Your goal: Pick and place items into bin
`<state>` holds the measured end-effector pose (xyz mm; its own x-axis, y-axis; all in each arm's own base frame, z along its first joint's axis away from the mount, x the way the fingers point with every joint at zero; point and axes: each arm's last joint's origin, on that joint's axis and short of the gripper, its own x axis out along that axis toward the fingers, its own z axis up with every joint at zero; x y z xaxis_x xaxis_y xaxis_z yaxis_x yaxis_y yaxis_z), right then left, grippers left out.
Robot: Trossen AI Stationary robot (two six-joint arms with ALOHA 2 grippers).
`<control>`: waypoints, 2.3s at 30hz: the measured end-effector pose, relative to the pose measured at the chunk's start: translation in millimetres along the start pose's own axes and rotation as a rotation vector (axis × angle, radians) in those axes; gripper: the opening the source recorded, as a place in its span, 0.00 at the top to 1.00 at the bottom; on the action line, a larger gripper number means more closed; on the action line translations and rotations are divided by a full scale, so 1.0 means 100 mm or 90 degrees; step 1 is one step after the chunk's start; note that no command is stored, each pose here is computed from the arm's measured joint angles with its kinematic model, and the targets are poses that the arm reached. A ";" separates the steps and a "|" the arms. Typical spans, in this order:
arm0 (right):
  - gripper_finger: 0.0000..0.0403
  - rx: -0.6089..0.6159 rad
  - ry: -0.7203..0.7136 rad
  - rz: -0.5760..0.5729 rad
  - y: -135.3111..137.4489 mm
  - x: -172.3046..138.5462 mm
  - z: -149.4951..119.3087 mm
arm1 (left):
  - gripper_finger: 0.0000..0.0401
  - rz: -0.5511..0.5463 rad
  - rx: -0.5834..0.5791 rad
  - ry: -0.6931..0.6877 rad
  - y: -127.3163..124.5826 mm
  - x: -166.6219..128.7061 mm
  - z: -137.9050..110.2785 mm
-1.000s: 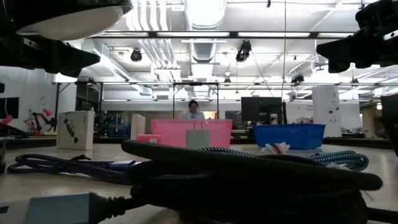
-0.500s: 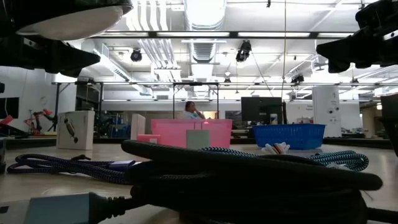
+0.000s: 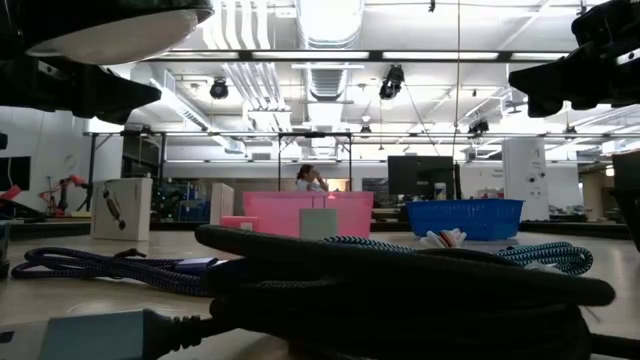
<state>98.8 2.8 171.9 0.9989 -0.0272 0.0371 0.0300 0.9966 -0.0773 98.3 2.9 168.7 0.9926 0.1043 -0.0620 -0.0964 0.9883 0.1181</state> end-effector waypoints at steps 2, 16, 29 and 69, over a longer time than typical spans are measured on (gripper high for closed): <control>0.98 0.000 0.000 0.000 0.00 0.00 0.00 | 0.98 0.000 0.000 0.000 0.00 0.00 0.00; 0.98 0.001 0.000 0.000 0.00 0.00 0.00 | 0.98 0.001 0.000 -0.001 0.00 0.00 0.00; 0.98 -0.037 -0.071 -0.008 -0.01 -0.01 0.11 | 0.98 0.007 -0.004 -0.040 0.01 0.00 0.06; 0.98 -0.141 -0.112 -0.023 -0.01 -0.02 0.17 | 0.50 0.050 -0.035 -0.075 0.09 0.02 0.67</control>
<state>96.7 2.7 189.0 0.9763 -0.0283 0.2145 0.0910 0.9531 -0.2885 104.6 4.9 235.9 0.9832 0.1716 0.0629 -0.1755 0.9825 0.0627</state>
